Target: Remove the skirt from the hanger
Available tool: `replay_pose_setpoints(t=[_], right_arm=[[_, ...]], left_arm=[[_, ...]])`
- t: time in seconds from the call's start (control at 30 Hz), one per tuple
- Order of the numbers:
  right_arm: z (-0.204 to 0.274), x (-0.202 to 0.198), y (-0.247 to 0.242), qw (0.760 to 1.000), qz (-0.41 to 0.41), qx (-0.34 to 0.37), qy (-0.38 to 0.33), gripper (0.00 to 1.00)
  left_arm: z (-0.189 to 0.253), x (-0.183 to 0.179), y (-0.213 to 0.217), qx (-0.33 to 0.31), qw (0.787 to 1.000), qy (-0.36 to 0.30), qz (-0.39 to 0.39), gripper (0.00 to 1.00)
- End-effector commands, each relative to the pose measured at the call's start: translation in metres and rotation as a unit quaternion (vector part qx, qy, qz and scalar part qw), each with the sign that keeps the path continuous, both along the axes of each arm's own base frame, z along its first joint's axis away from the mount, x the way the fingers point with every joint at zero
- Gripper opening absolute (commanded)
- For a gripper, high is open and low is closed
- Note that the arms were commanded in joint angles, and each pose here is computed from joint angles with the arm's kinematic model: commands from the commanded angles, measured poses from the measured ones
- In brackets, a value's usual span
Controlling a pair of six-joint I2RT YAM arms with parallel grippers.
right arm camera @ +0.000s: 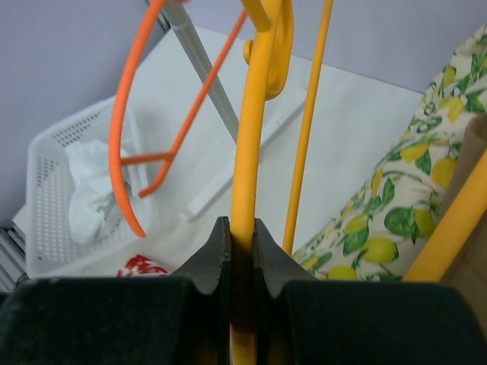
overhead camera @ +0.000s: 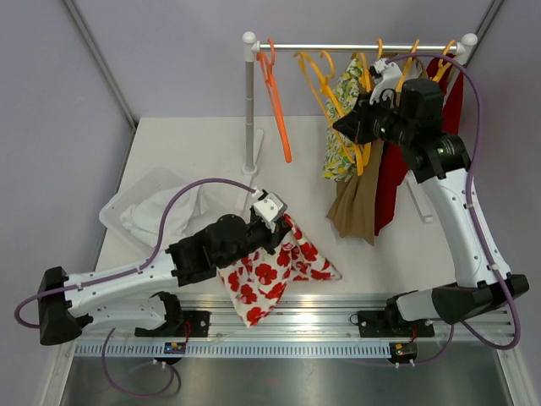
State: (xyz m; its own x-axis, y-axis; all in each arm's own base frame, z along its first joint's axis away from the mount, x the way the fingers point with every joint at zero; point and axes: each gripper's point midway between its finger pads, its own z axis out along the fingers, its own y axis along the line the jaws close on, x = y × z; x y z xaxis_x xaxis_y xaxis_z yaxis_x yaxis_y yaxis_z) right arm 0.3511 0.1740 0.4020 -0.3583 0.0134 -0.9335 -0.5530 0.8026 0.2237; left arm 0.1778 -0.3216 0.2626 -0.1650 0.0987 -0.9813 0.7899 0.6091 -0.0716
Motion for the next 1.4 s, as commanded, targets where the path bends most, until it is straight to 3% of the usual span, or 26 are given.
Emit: replay_pose_setpoints(t=[0.0, 0.03, 0.17, 0.27, 0.4, 0.7, 0.73, 0.87, 0.9, 1.0, 1.2, 1.33, 1.37], right_arm=[[0.043, 0.011, 0.014, 0.998, 0.008, 0.058, -0.017, 0.00], [0.036, 0.019, 0.020, 0.998, 0.011, 0.059, -0.001, 0.00], [0.043, 0.032, 0.039, 0.996, 0.021, 0.082, 0.014, 0.00], [0.045, 0.044, 0.052, 0.996, 0.023, 0.088, 0.017, 0.00], [0.033, 0.065, 0.073, 0.996, 0.027, 0.081, 0.034, 0.00], [-0.001, 0.073, 0.100, 0.998, 0.029, 0.030, 0.046, 0.03], [-0.002, 0.072, 0.099, 0.999, 0.030, 0.021, 0.041, 0.08], [-0.003, 0.064, 0.085, 0.999, 0.026, -0.021, 0.015, 0.51], [0.005, 0.054, 0.078, 0.999, 0.032, -0.032, 0.000, 0.72], [0.015, 0.028, 0.060, 0.989, 0.075, -0.107, -0.065, 0.97], [0.009, -0.054, 0.036, 0.943, 0.209, -0.202, -0.162, 0.99], [-0.020, -0.086, 0.018, 0.940, 0.252, -0.190, -0.131, 0.99], [-0.018, -0.087, 0.004, 0.945, 0.237, -0.184, -0.132, 0.99]], left_arm=[[0.038, 0.009, -0.015, -0.071, 0.997, -0.040, -0.004, 0.18], [0.032, 0.009, -0.014, -0.064, 0.997, -0.037, -0.004, 0.37], [0.006, 0.002, -0.011, -0.030, 0.999, -0.026, -0.024, 0.83], [-0.013, -0.008, -0.001, -0.005, 0.999, -0.026, -0.043, 0.94], [-0.034, -0.016, 0.016, 0.028, 0.998, -0.014, -0.047, 0.96], [-0.048, -0.021, 0.041, 0.023, 1.000, 0.013, -0.015, 0.99], [-0.050, -0.020, 0.041, 0.025, 1.000, 0.013, -0.014, 0.99], [-0.059, -0.017, 0.035, 0.054, 0.998, 0.007, -0.023, 0.99], [-0.066, -0.018, 0.030, 0.072, 0.997, 0.003, -0.034, 0.99], [-0.079, -0.017, 0.017, 0.118, 0.991, -0.009, -0.063, 0.99], [-0.102, -0.008, -0.014, 0.187, 0.978, 0.002, -0.089, 0.99], [-0.153, 0.007, -0.035, 0.256, 0.963, 0.068, -0.057, 0.99], [-0.154, 0.010, -0.045, 0.244, 0.964, 0.093, -0.041, 0.99]])
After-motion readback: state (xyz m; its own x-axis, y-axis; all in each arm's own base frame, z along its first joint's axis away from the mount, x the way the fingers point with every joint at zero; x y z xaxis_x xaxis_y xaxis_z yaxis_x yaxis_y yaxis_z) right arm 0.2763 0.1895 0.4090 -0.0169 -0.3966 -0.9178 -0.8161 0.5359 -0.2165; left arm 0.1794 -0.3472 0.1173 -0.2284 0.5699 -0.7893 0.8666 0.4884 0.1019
